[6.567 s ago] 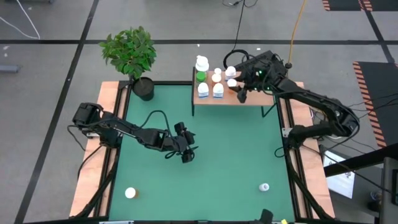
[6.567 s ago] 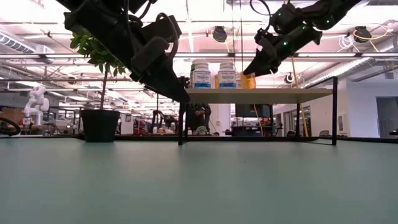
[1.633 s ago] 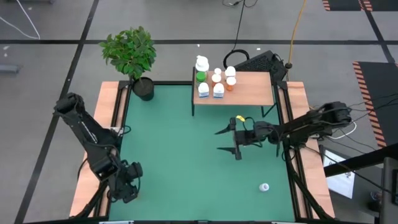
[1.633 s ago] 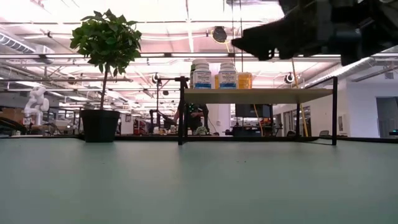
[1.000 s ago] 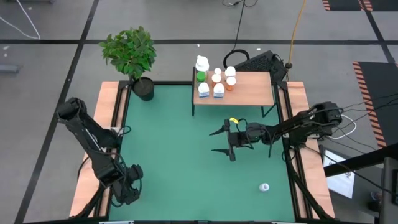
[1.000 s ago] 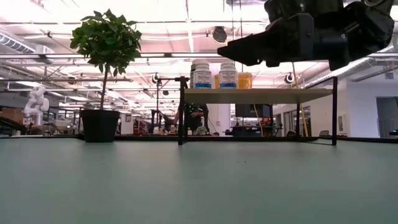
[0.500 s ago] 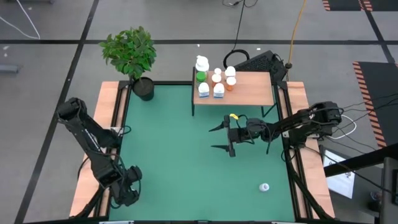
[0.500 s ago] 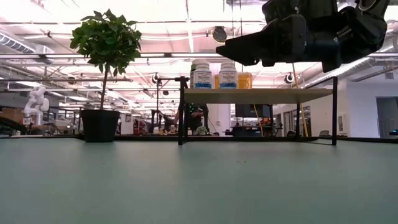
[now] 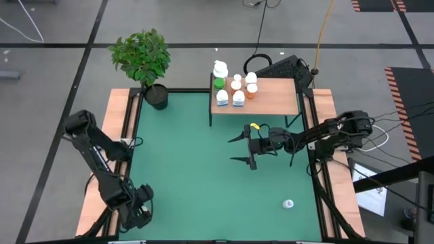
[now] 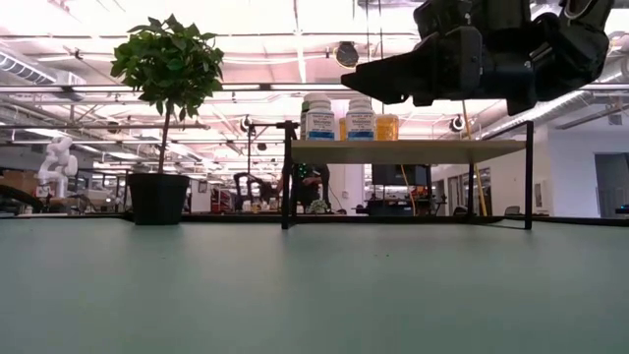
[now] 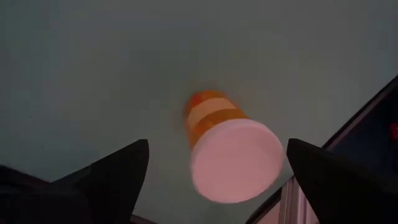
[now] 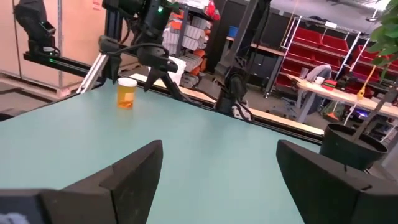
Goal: Pick and place medicine bottles onto shelf by color
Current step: Put the orange medicine bottle on the shelf
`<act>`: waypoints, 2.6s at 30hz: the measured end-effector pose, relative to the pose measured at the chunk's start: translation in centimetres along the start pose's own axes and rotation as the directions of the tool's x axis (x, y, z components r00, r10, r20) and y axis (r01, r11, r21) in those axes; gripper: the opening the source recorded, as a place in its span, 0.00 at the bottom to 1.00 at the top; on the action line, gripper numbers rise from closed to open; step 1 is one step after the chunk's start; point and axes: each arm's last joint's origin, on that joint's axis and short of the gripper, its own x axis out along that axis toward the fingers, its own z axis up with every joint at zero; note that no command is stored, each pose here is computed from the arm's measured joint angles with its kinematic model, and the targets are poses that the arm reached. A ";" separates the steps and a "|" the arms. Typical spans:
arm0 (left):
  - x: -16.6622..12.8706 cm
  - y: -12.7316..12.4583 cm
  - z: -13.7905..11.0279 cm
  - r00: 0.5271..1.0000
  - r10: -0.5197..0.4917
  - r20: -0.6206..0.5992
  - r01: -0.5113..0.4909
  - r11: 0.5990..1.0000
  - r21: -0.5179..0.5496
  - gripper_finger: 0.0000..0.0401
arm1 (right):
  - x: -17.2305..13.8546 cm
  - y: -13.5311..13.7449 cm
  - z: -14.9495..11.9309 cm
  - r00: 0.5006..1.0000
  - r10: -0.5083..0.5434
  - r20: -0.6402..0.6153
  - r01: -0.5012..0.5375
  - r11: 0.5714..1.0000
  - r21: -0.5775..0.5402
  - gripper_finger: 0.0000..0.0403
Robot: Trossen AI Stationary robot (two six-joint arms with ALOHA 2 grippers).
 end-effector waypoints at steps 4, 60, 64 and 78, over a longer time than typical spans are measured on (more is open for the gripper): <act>0.6 -0.2 0.0 1.000 0.010 0.001 -0.010 1.000 0.008 0.96 | 0.0 -0.1 0.0 1.000 -0.005 0.000 0.005 1.000 -0.001 0.77; 1.0 0.2 2.6 0.990 0.101 -0.098 -0.113 0.986 -0.122 0.99 | 0.3 -0.5 0.3 1.000 -0.012 0.001 0.012 1.000 0.011 0.74; 1.1 0.1 1.4 0.989 0.100 -0.109 -0.118 0.979 -0.169 0.99 | 0.3 -0.5 0.3 1.000 -0.012 0.001 0.012 1.000 0.026 0.74; 3.1 0.1 0.6 0.983 0.177 -0.054 -0.182 0.975 -0.126 0.86 | 1.7 -1.0 1.5 1.000 -0.004 -0.021 0.005 0.999 0.039 0.74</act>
